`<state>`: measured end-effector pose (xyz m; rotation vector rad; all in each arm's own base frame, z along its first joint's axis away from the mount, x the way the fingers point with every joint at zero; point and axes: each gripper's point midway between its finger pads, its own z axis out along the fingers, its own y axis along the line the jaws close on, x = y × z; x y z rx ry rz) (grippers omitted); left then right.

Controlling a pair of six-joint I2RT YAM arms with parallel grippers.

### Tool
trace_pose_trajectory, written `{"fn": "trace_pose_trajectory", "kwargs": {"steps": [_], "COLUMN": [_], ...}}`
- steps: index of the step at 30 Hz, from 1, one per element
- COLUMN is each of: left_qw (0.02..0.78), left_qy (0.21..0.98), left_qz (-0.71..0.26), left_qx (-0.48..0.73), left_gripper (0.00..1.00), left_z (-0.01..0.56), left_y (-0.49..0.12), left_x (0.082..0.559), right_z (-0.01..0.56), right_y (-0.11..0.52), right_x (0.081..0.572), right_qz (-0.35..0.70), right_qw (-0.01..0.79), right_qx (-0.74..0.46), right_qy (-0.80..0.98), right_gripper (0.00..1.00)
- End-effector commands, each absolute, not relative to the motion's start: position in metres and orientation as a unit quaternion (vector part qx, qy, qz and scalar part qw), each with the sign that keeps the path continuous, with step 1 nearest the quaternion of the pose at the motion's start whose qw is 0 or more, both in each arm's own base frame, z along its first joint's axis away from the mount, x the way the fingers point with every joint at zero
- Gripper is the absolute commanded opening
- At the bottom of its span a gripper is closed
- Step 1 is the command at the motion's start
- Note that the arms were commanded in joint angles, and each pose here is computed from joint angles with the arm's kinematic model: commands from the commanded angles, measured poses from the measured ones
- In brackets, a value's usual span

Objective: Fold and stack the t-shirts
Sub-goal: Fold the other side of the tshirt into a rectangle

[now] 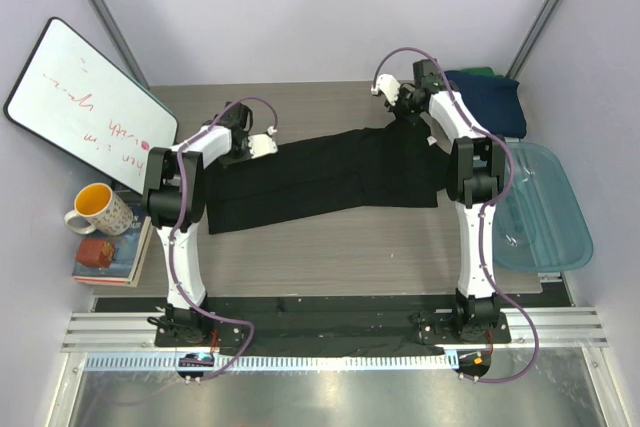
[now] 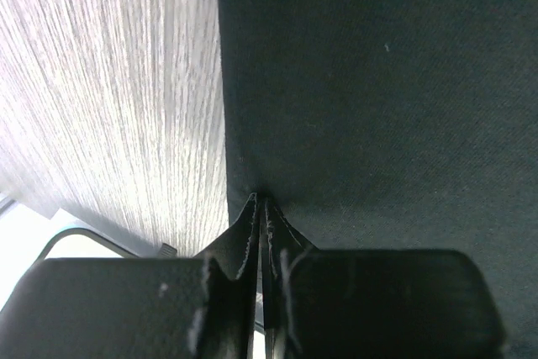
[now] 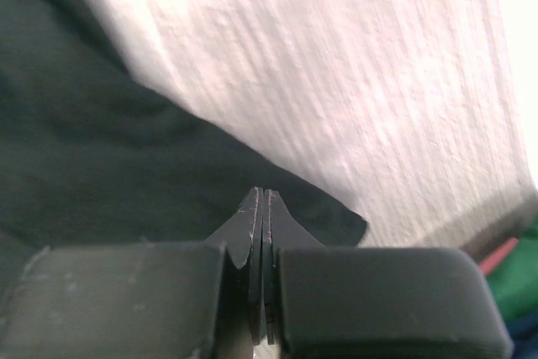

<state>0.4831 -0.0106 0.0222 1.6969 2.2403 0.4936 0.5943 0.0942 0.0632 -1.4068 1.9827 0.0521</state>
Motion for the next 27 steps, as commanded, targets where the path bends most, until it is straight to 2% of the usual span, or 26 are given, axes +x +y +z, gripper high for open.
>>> {"fn": "trace_pose_trajectory", "kwargs": {"steps": [1,10,20,27], "left_qw": [0.149,0.133,0.131,0.119], "left_qy": [0.789,0.79,0.792,0.794], "left_qz": [0.176,0.175,0.179,0.187], "left_qx": [0.569,0.572,0.568,0.566], "left_gripper": [0.0,0.0,0.0,0.0], "left_z": [0.018,0.009,0.013,0.011], "left_y": [-0.005,-0.002,0.003,0.009], "left_x": [0.49,0.489,0.487,0.482], "right_z": [0.123,0.06,0.051,0.024], "right_y": [0.086,0.063,0.045,0.003], "right_x": [0.622,0.63,0.629,0.62], "right_qz": [-0.021,-0.043,-0.077,-0.112], "right_qw": [0.42,0.378,0.362,0.324], "right_qx": [-0.515,-0.507,-0.504,-0.488], "right_qy": [0.747,0.773,0.78,0.802], "right_gripper": [0.01,0.01,0.01,0.01]}}
